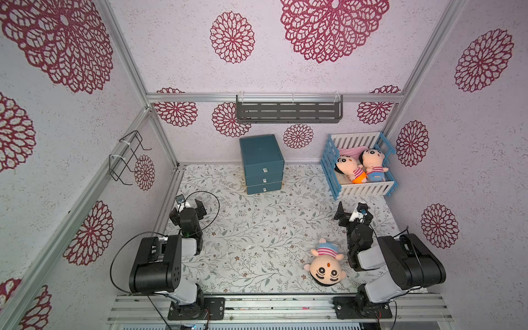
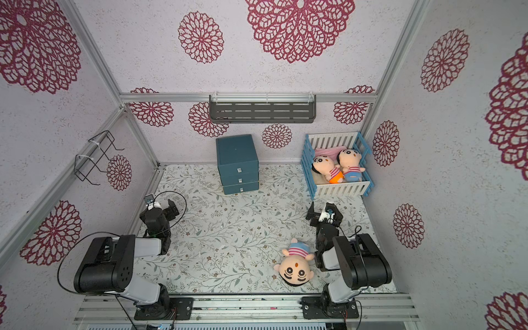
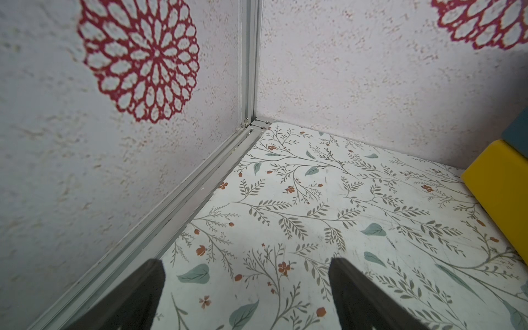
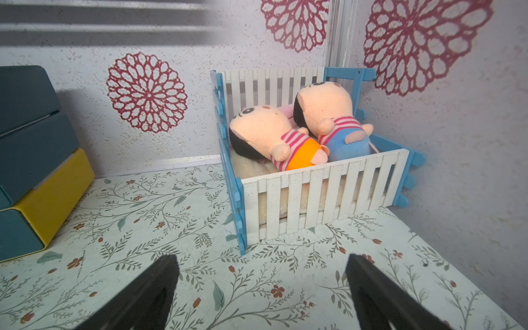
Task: Place the brooch boxes into the drawer by color
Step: Reset both arms
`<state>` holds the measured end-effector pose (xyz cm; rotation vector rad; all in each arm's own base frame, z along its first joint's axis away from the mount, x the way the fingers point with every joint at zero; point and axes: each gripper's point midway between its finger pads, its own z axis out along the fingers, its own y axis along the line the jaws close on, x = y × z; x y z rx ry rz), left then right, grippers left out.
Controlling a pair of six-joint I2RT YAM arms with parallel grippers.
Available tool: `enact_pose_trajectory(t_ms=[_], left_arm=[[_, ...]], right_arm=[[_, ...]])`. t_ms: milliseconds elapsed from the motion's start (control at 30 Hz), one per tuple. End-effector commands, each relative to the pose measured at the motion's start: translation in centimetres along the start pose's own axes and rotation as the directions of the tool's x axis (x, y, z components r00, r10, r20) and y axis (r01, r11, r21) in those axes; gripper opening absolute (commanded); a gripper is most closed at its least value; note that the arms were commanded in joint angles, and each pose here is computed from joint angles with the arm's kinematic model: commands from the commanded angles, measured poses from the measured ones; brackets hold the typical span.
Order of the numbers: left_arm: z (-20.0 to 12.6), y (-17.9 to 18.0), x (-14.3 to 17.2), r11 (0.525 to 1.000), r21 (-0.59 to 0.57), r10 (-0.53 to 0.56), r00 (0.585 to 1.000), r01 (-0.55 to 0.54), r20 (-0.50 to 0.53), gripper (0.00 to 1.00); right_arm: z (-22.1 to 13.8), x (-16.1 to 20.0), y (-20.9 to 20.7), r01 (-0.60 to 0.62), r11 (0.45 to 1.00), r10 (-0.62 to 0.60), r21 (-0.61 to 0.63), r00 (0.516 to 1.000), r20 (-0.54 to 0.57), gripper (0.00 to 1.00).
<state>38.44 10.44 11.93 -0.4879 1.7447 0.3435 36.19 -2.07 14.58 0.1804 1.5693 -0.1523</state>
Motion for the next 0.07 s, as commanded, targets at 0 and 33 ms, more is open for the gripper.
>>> enact_pose_trajectory(t_ms=[0, 33], left_arm=[[0.04, 0.18, -0.48, 1.000, 0.000, -0.009, 1.000, 0.009, 0.013, 0.97], [0.04, 0.19, -0.45, 1.000, 0.000, -0.009, 1.000, 0.009, 0.013, 0.97]], right_arm=[[-0.17, -1.65, 0.00, -0.032, 0.999, 0.032, 0.001, 0.998, 0.059, 0.99], [-0.19, -1.68, 0.00, -0.033, 0.999, 0.032, 0.000, 0.998, 0.060, 0.99]])
